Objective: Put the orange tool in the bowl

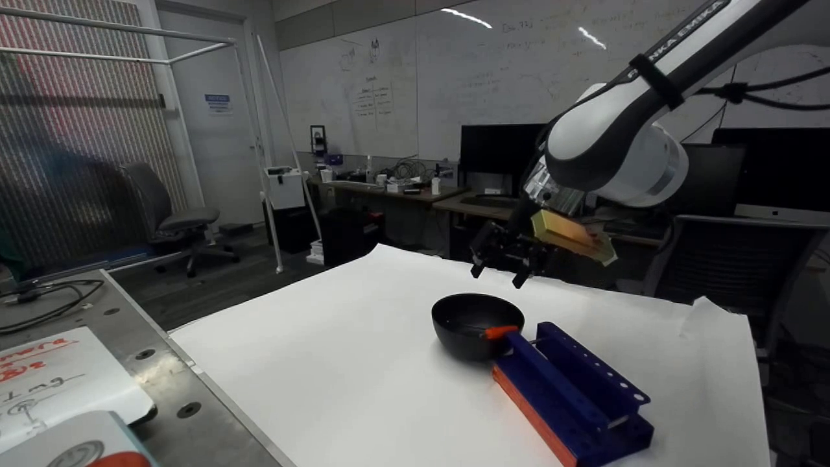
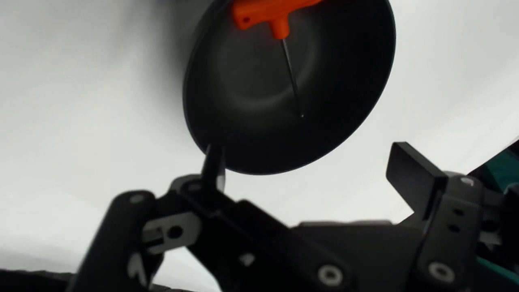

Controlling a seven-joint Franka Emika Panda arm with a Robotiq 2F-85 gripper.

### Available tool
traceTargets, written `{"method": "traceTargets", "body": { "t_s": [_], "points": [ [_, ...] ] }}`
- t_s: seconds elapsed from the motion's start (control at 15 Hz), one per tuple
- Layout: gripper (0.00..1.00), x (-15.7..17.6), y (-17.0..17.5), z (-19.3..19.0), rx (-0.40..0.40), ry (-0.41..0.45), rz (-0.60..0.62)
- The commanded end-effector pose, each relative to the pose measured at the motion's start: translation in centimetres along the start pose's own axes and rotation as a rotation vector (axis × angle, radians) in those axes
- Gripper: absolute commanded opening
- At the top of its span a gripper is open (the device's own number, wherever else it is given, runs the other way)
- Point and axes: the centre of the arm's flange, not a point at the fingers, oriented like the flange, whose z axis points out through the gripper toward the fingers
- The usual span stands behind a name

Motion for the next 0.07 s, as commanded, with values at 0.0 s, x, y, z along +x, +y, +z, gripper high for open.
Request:
{"method": "traceTargets", "body": {
  "t_s": [0.0],
  "points": [
    [1.00, -0.58, -2.07, -7.34, -0.072, -0.064, -0.024]
  ]
}}
